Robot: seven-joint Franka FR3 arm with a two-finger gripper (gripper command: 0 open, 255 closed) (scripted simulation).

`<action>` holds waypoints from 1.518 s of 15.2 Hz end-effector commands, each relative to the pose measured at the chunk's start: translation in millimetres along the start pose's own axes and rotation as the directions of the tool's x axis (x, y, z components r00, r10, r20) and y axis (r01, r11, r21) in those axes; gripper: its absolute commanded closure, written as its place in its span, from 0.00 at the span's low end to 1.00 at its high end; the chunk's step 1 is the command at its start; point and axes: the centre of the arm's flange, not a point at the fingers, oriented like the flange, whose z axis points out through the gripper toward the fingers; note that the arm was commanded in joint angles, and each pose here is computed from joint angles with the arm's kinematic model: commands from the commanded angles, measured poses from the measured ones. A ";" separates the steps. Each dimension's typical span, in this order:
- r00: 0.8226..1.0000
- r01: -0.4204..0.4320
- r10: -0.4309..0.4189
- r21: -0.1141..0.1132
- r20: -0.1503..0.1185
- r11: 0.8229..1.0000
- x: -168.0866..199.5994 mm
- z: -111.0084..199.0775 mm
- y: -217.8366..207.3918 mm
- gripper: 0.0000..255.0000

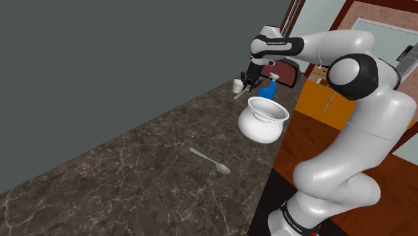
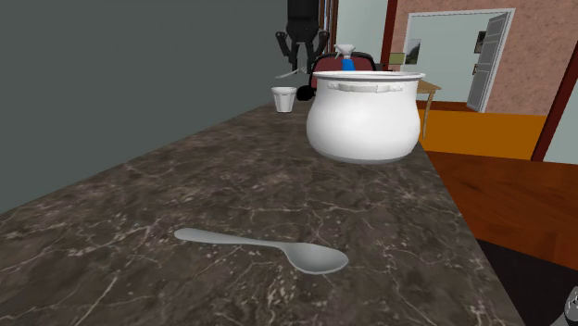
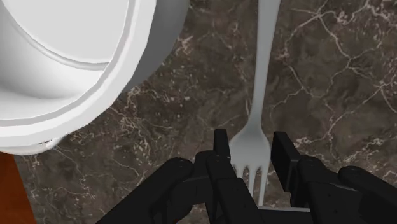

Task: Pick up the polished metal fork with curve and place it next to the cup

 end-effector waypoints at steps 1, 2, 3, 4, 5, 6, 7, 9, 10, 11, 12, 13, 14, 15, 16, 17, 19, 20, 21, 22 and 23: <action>1.000 0.001 -0.001 0.000 0.000 1.000 26.7 3.8 6.0 1.00; 1.000 0.001 -0.001 0.000 0.000 1.000 39.7 4.6 7.8 1.00; 1.000 0.001 -0.001 0.000 0.000 1.000 52.8 5.3 9.5 1.00; 1.000 0.001 -0.001 0.000 0.000 1.000 65.9 6.1 11.2 1.00; 1.000 0.001 -0.001 0.000 0.000 1.000 78.9 6.9 13.0 1.00; 1.000 0.001 -0.001 0.000 0.000 1.000 92.0 7.7 14.7 1.00; 1.000 0.001 -0.001 0.000 0.000 1.000 105.1 8.5 16.4 1.00; 1.000 0.001 -0.001 0.000 0.000 1.000 117.5 14.5 18.2 1.00; 1.000 0.001 -0.001 0.000 0.000 1.000 117.2 19.8 18.3 1.00; 1.000 0.001 -0.001 0.000 0.000 1.000 116.8 25.1 18.4 1.00; 1.000 0.001 -0.001 0.000 0.000 1.000 116.5 30.3 18.5 1.00; 1.000 0.001 -0.001 0.000 0.000 1.000 116.1 35.6 18.6 1.00; 1.000 0.001 -0.001 0.000 0.000 1.000 115.8 40.9 18.7 1.00; 1.000 0.001 -0.001 0.000 0.000 1.000 115.5 46.2 18.8 1.00; 1.000 0.001 -0.001 0.000 0.000 1.000 115.1 51.4 18.9 1.00; 1.000 0.001 -0.001 0.000 0.000 1.000 114.8 56.7 19.1 1.00; 1.000 0.001 -0.001 0.000 0.000 1.000 114.1 67.2 19.3 1.00; 1.000 0.001 -0.001 0.000 0.000 1.000 113.7 72.5 19.4 1.00; 1.000 0.001 -0.001 0.000 0.000 1.000 113.4 77.8 19.5 1.00; 1.000 0.001 -0.001 0.000 0.000 1.000 113.0 83.0 19.6 1.00; 1.000 0.001 -0.001 0.000 0.000 1.000 112.7 88.3 19.7 1.00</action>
